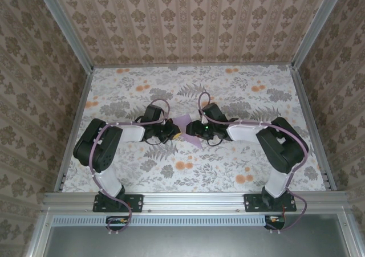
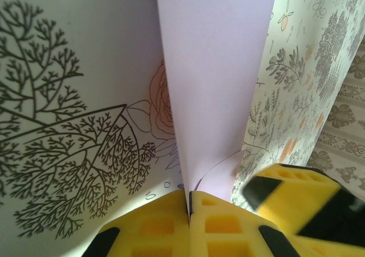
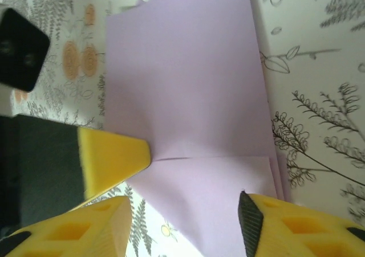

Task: Fold a paper plane with a square sheet of paper (pick it up from the middle)
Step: Fold the wing for the fifth time at the center of the table.

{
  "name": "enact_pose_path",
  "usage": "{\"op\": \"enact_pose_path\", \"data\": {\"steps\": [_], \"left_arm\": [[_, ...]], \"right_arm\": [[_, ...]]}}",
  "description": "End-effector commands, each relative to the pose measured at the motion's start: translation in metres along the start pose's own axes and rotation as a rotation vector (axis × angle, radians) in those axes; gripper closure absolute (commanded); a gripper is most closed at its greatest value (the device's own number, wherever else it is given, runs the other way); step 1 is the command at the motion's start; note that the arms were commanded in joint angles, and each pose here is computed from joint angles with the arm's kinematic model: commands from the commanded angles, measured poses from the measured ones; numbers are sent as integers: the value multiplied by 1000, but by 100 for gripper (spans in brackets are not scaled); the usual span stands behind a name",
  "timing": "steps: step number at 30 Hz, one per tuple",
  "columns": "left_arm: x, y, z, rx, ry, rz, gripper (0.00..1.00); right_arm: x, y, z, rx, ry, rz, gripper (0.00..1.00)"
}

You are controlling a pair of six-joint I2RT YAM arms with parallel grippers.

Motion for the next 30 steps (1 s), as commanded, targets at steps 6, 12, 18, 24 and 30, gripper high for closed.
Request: {"op": "enact_pose_path", "data": {"steps": [6, 12, 18, 24, 30], "left_arm": [[2, -10, 1, -7, 10, 26, 100], [4, -15, 2, -2, 14, 34, 100], [11, -25, 6, 0, 29, 47, 100], [14, -30, 4, 0, 26, 38, 100], [14, -28, 5, 22, 28, 34, 100]], "right_arm": [[37, -12, 9, 407, -62, 226, 41], [35, -2, 24, 686, -59, 329, 41], [20, 4, 31, 863, -67, 435, 39], [1, 12, 32, 970, -115, 497, 40], [-7, 13, 25, 1001, -206, 540, 43]]}}
Point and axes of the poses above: each hand's point on the last joint's axis, 136 mm out from that joint toward the fingers, its own x axis back along the fingers, its own y axis along the line the jaws close on, z = x × y, the point moved 1 cm from there along x, back along the fingers, and after that the axes turned 4 degrees about -x, right-handed, at the moved point
